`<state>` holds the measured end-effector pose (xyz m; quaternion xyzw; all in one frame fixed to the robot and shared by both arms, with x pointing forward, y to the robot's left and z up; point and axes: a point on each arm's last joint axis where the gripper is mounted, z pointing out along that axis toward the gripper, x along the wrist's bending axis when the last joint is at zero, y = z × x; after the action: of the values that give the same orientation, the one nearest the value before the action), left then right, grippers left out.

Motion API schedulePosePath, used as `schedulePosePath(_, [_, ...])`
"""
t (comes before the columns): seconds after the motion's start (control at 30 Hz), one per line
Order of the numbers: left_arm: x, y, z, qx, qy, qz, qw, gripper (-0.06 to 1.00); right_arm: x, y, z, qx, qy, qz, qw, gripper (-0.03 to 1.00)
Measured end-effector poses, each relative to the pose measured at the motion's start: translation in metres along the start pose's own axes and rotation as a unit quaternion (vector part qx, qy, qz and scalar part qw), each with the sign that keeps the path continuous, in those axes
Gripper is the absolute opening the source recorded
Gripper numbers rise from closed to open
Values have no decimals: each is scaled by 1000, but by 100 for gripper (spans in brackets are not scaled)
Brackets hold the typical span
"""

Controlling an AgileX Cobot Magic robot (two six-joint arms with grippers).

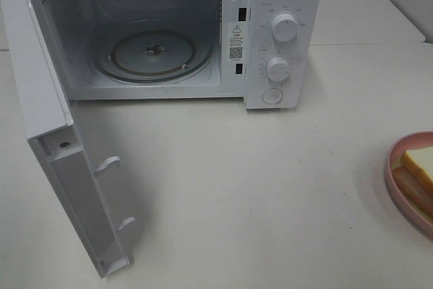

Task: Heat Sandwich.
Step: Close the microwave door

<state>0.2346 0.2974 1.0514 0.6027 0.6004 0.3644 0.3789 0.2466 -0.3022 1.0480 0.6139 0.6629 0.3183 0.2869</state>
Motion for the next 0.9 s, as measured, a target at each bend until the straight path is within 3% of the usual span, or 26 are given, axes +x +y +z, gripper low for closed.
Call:
schedulePosePath(0.37, [0, 0, 0, 0, 0, 0, 1000, 98, 1, -12, -13, -70, -36, 30, 996, 76])
schedulePosePath(0.9, [0, 0, 0, 0, 0, 0, 1000, 98, 2, -12, -13, -70, -32, 29, 997, 76])
